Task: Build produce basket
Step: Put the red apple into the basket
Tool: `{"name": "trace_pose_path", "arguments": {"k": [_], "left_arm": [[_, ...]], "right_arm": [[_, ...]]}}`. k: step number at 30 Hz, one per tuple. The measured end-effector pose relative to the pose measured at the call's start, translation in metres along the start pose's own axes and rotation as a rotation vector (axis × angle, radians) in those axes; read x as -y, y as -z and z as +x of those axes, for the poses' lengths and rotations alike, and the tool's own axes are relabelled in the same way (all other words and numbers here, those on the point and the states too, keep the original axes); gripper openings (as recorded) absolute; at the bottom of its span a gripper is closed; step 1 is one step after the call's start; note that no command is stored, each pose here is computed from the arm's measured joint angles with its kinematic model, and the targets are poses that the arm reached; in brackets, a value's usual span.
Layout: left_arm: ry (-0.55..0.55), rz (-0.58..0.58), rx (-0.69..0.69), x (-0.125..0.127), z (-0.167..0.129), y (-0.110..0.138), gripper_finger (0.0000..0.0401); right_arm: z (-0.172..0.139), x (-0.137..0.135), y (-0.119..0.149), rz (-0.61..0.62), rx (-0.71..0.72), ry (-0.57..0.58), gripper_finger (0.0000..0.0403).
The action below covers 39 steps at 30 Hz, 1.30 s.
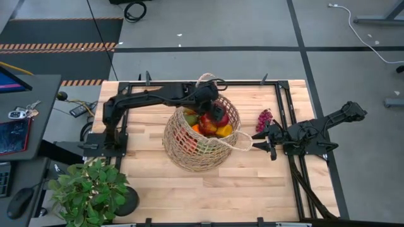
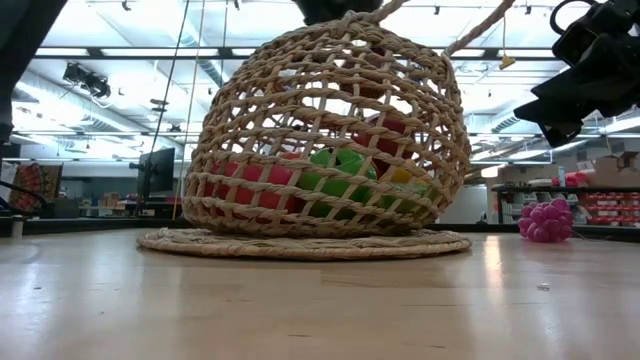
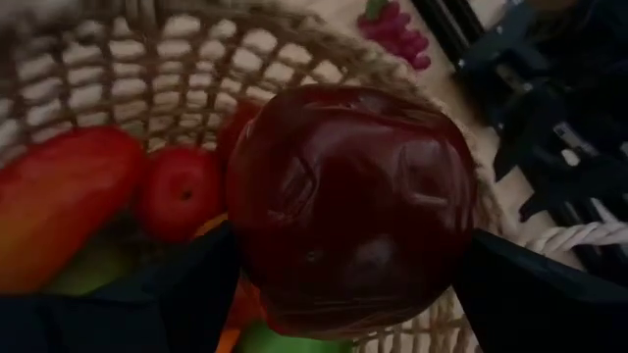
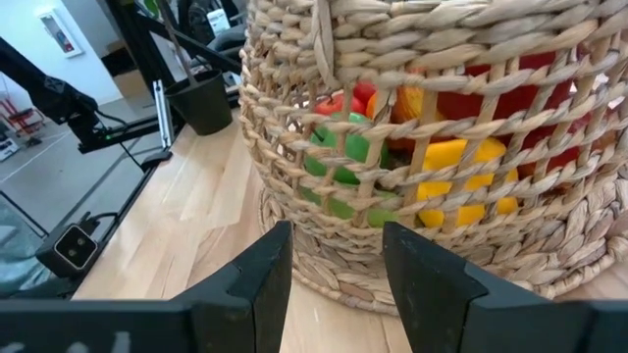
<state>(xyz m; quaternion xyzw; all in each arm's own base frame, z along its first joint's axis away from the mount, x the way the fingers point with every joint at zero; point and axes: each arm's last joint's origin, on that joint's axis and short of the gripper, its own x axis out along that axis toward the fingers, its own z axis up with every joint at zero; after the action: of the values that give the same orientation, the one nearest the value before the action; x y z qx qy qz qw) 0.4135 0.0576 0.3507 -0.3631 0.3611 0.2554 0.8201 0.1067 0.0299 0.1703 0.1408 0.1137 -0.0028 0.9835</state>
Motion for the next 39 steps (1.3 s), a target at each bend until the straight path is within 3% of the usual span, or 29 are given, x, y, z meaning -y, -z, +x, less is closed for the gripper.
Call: {"name": "trace_pose_path", "arguments": {"k": [6, 16, 21, 28, 33, 39], "left_arm": [[0.023, 0.010, -0.046, 0.003, 0.022, 0.004, 0.0332], [-0.034, 0.125, -0.127, 0.001, 0.069, 0.016, 0.0332], [-0.063, 0.179, -0.125, -0.001, 0.072, 0.017, 0.0332], [-0.062, 0.440, -0.130, -0.001, 0.072, 0.017, 0.0332], [-0.086, 0.561, -0.197, -0.006, 0.071, 0.022, 0.0332], [-0.178, 0.621, -0.283, -0.015, 0.068, 0.028, 0.0355]], "right_arm": [[0.001, -0.001, -0.001, 0.003, 0.007, -0.002, 0.0167], [0.001, -0.001, 0.000, 0.001, 0.003, -0.001, 0.0167], [0.001, -0.001, -0.001, 0.002, 0.005, -0.002, 0.0167], [0.001, -0.001, -0.001, 0.003, 0.008, -0.003, 0.0167], [0.001, -0.001, -0.001, 0.003, 0.008, -0.003, 0.0167], [0.001, -0.001, -0.001, 0.003, 0.008, -0.003, 0.0167]]}}
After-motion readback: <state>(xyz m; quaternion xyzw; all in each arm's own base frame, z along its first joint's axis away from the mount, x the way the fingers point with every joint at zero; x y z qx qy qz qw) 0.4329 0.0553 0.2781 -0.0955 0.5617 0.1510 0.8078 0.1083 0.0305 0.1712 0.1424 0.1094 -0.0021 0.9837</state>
